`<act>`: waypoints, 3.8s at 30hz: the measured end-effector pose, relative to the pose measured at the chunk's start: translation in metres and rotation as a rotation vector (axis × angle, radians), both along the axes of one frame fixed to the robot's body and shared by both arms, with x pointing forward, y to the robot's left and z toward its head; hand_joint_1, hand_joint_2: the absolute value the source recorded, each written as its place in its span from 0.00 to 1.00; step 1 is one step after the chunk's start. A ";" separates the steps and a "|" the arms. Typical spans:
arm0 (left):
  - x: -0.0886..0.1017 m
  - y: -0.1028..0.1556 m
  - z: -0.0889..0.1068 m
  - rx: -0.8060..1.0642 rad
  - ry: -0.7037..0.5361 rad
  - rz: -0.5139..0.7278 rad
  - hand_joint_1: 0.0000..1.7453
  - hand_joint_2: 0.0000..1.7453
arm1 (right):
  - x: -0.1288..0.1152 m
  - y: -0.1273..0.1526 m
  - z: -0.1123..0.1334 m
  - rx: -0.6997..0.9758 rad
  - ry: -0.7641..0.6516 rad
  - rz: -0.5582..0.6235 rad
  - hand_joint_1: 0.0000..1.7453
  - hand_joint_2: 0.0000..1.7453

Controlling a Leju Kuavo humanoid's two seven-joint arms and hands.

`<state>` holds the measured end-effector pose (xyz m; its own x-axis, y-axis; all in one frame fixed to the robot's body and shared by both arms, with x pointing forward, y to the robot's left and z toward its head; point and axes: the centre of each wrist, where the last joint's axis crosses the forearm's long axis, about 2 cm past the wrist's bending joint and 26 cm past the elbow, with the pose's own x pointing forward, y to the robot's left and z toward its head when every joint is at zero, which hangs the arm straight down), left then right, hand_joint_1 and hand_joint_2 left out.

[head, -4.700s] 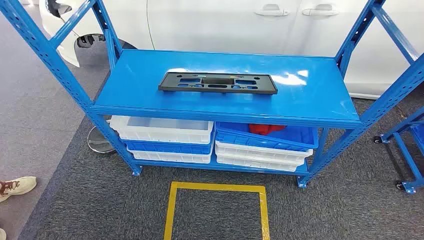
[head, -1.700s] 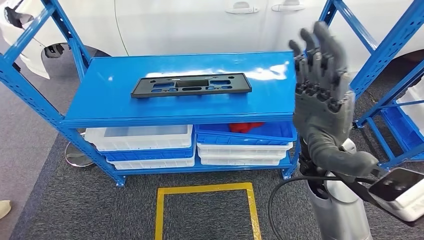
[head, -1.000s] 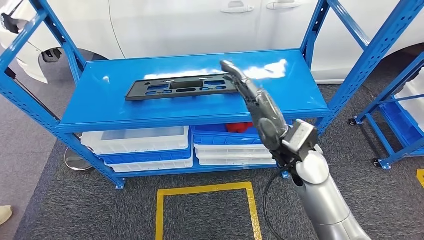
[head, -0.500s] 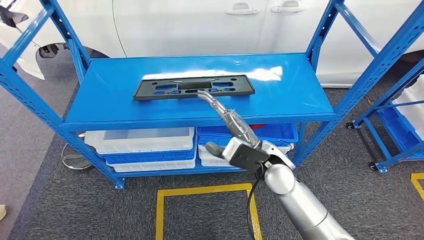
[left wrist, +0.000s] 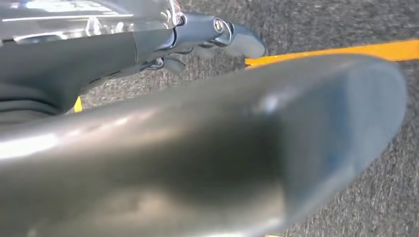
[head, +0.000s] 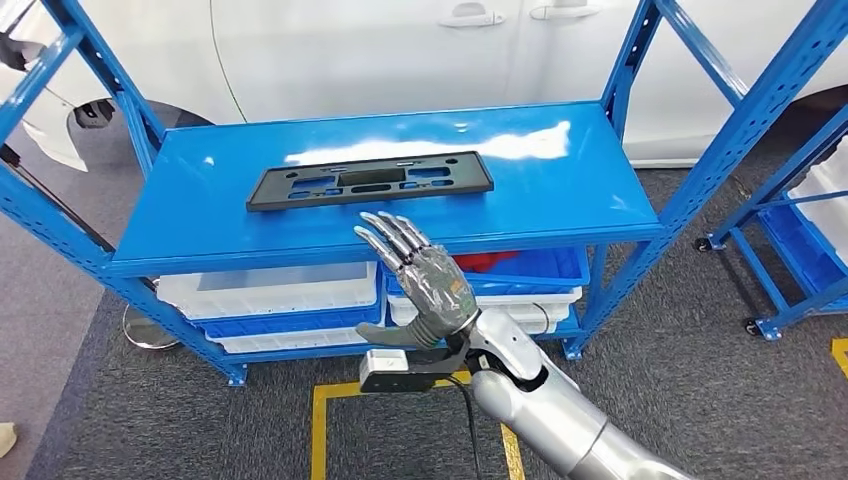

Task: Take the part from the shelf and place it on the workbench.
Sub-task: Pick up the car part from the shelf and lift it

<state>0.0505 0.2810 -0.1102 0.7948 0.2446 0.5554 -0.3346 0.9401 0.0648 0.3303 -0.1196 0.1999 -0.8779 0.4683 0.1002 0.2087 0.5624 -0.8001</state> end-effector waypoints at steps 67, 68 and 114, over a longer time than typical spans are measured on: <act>-0.022 0.013 -0.002 0.054 0.250 -0.031 0.00 0.00 | 0.014 0.071 -0.028 -0.189 0.062 -0.062 0.00 1.00; -0.022 0.014 -0.002 0.055 0.248 -0.032 0.00 0.00 | 0.014 0.072 -0.029 -0.193 0.061 -0.068 0.00 1.00; -0.016 0.025 -0.002 0.059 0.215 -0.065 0.00 0.00 | 0.043 0.042 -0.060 -0.414 0.170 -0.352 0.46 1.00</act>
<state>0.0341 0.3059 -0.1119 0.9094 0.1608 0.3835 -0.2456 0.9519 0.1834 0.3729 -0.0779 0.1403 -0.6490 0.7603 -0.0279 0.1765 0.1148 -0.9776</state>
